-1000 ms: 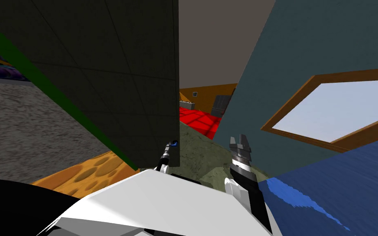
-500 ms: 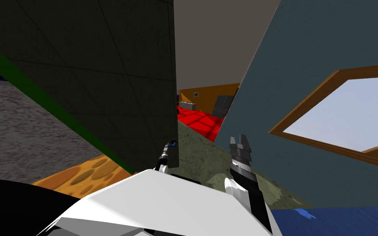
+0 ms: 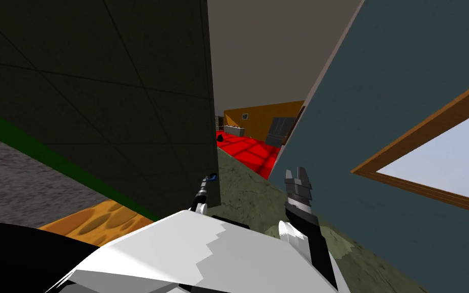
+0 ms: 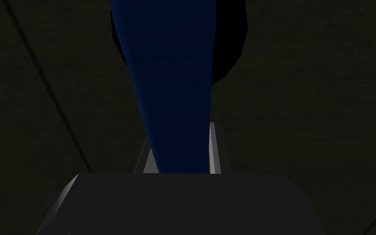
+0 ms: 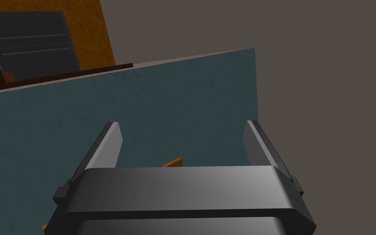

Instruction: Push the door open

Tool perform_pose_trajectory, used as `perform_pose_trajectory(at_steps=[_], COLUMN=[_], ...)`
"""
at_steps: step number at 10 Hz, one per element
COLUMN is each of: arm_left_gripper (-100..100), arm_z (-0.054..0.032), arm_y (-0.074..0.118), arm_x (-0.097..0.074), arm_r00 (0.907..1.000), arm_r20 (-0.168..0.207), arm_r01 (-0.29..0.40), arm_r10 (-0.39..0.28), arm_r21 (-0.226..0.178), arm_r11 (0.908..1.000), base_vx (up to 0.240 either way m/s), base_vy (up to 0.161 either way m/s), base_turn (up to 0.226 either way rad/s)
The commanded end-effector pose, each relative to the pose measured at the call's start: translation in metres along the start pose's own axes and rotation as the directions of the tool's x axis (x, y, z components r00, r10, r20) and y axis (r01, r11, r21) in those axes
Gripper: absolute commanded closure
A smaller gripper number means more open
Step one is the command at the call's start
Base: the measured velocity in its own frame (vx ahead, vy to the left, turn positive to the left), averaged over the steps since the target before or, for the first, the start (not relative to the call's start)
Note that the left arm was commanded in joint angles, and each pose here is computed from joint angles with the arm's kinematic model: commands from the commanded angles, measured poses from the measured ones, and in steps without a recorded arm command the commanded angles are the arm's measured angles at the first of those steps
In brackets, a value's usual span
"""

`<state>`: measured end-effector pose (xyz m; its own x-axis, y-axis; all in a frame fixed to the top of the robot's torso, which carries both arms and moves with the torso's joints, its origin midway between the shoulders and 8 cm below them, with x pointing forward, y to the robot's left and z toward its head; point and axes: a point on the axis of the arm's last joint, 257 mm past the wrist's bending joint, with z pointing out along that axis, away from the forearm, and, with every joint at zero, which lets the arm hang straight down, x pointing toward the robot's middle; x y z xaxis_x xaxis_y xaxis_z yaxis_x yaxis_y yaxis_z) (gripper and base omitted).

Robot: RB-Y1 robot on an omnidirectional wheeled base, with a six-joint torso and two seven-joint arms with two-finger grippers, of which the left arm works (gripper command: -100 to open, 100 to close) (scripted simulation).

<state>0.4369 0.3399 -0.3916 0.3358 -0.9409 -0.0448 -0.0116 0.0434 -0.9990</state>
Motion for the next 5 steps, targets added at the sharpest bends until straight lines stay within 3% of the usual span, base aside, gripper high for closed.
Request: perform_pose_trajectory(at_steps=[1,3,4,5], arm_left_gripper=[100,100,100,100], arm_z=[-0.0004,-0.0048,-0.004,0.0003], arm_y=[-0.004,-0.001,-0.001,-0.004], arm_x=[-0.004,0.003,-0.007,-0.035], arm_r00=[0.9995,0.9979,0.9981,0.9962], arm_r20=[0.028,0.049,0.055,0.087], arm_r01=[0.013,0.043,0.028,-0.002], arm_r10=[-0.013,-0.042,-0.027,0.001], arm_r21=[0.007,-0.003,0.0,0.009], arm_r11=[0.9999,0.9991,0.9996,1.0], base_vx=[0.202,0.155,0.054,0.138], base_vy=[-0.049,-0.085,-0.031,-0.005], base_turn=[0.089,0.091,0.06,0.026])
